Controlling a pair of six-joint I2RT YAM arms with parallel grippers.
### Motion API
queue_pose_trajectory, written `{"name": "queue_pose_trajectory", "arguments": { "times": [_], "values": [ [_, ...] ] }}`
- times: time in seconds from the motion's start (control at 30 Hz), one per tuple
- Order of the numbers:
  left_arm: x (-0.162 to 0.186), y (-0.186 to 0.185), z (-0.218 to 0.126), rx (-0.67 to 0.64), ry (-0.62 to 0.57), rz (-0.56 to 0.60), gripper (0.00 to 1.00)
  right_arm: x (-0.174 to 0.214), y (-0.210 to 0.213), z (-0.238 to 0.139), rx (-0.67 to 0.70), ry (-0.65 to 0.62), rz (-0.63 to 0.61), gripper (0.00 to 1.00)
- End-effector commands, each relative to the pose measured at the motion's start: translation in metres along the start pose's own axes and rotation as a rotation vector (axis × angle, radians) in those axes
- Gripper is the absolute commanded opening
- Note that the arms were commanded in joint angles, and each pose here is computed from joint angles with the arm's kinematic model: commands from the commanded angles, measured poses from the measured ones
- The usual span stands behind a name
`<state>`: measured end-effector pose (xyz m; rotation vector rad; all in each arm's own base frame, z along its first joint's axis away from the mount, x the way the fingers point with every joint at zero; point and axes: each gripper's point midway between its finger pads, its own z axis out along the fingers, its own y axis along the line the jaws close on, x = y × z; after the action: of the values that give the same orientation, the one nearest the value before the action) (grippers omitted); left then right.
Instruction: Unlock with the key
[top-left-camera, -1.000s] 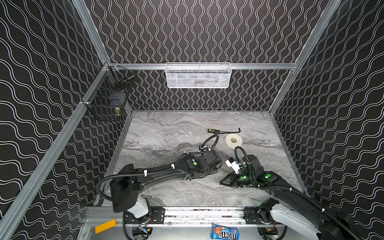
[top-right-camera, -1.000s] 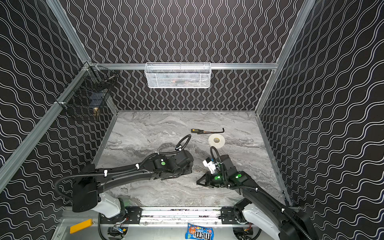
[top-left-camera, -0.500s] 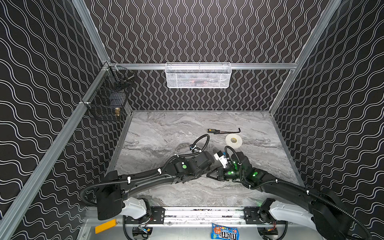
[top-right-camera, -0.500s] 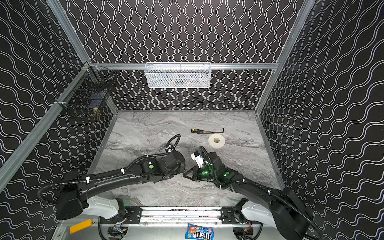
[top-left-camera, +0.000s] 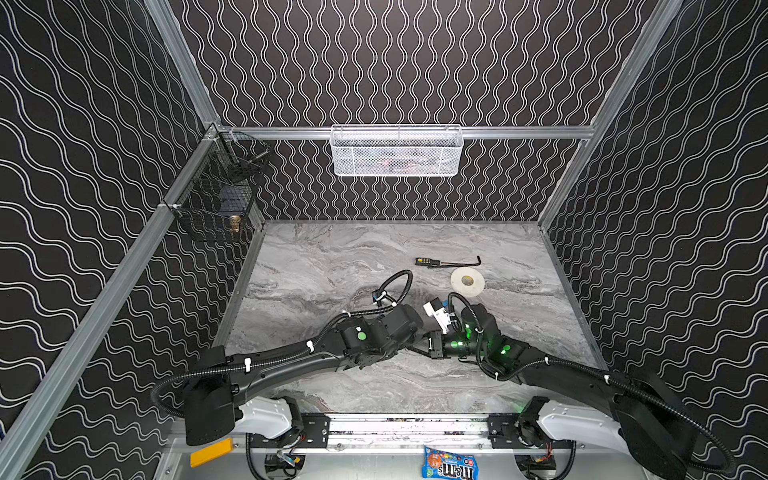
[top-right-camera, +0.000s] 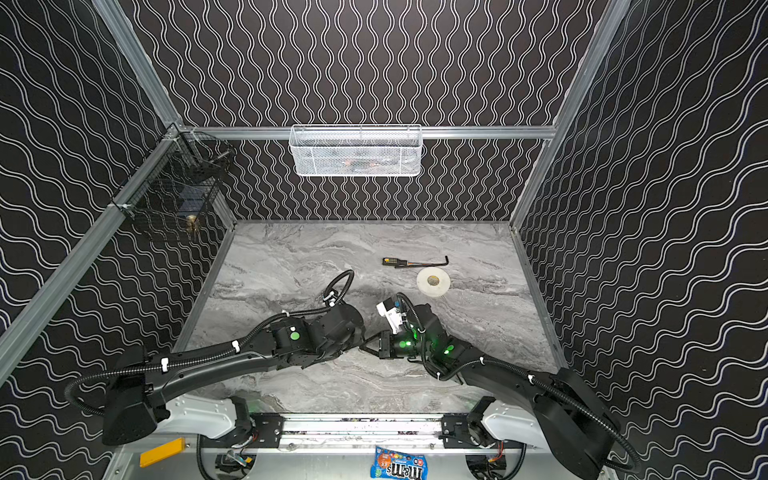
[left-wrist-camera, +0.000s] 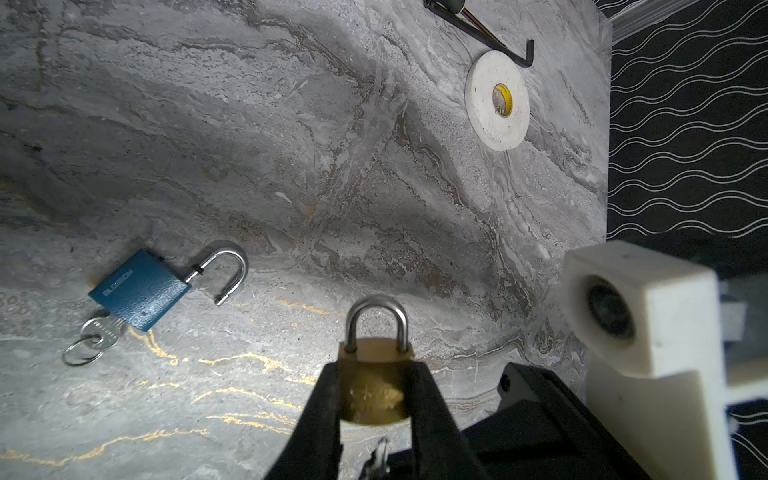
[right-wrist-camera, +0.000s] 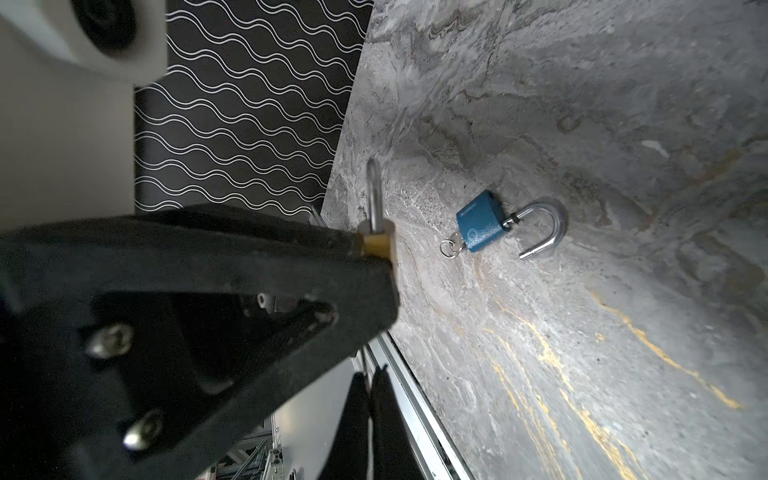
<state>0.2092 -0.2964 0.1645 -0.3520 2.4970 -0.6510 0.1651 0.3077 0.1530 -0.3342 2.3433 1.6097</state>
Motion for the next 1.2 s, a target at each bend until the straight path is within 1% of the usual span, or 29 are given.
{"name": "queue_pose_trajectory", "arguments": {
  "times": [0.0, 0.67, 1.17],
  "values": [
    [-0.006, 0.001, -0.003, -0.009, -0.025, -0.004, 0.00, -0.006, 0.003, 0.000, -0.007, -0.028, -0.017, 0.00],
    [-0.002, -0.003, -0.003, 0.023, -0.007, -0.006, 0.00, -0.013, 0.007, 0.003, -0.020, -0.048, -0.003, 0.00],
    [-0.004, -0.003, -0.006, 0.023, -0.008, 0.003, 0.00, -0.016, 0.009, 0.001, -0.037, -0.065, 0.021, 0.00]
  ]
}}
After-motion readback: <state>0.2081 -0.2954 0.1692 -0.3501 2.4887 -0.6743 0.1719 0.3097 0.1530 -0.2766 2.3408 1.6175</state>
